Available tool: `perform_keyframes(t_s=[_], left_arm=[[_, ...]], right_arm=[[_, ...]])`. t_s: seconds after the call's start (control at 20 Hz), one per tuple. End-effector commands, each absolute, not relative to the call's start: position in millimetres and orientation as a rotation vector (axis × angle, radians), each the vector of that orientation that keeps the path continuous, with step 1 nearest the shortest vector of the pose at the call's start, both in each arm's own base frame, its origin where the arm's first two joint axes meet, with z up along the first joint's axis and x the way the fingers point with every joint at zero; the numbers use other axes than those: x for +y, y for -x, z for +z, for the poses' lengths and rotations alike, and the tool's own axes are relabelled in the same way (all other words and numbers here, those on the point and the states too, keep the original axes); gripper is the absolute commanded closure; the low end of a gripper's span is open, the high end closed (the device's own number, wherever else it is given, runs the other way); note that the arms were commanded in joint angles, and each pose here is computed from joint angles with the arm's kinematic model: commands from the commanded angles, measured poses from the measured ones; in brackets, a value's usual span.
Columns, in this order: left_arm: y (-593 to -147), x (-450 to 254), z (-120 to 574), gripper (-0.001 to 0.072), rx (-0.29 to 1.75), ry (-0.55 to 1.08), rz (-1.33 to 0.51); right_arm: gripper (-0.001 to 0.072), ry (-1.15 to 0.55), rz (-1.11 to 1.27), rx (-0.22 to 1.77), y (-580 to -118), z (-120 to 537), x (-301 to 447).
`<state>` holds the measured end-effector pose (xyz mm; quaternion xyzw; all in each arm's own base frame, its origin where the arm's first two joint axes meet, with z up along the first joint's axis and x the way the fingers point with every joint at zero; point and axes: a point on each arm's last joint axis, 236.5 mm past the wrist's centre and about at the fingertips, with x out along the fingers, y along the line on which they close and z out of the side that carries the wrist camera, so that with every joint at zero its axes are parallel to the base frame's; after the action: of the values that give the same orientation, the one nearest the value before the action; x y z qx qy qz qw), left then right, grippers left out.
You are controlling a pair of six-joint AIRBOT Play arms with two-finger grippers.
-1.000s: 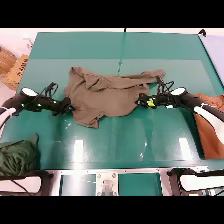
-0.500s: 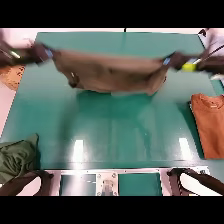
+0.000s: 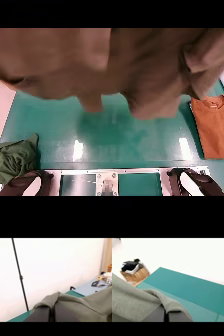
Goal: Fold the shirts.
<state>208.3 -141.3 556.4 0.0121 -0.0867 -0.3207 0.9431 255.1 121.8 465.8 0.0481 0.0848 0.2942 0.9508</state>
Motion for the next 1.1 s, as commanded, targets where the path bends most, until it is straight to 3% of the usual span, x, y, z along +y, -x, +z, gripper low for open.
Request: perform_keyframes(t_s=[0.0, 0.2, 0.4, 0.6, 0.85, 0.95, 1.05], left_arm=[[-211.4, -128.4, 543.2, 0.0685, -0.114, -0.071, -0.578], [-285.6, -118.5, 465.2, 0.0685, 0.12, -0.003, -0.567], [-397.2, -103.7, 319.9, 0.0685, 0.439, 0.111, -0.545], [-497.4, -101.1, 187.6, 0.0684, 0.609, 0.304, -0.537], [-553.6, -118.5, 67.8, 0.0682, 0.734, 0.519, -0.556], [-556.6, -122.3, 40.9, 0.0671, 0.778, 0.531, -0.548], [-553.7, -121.1, 38.0, 0.0637, 0.79, 0.521, -0.561]], right_arm=[[0.0695, -0.088, 0.563, 0.201, -242.4, 462.9, 117.8], [0.0695, -0.193, 0.553, 0.401, -307.7, 390.3, 104.3], [0.0695, -0.317, 0.511, 0.627, -405.4, 260.9, 86.1], [0.0696, -0.482, 0.45, 0.806, -495.9, 123.0, 81.4], [0.0686, -0.696, 0.451, 0.969, -552.7, -12.2, 100.0], [0.0508, -0.715, 0.435, 0.984, -564.0, -31.2, 92.9], [0.0415, -0.724, 0.423, 0.957, -569.6, -18.8, 70.9]])
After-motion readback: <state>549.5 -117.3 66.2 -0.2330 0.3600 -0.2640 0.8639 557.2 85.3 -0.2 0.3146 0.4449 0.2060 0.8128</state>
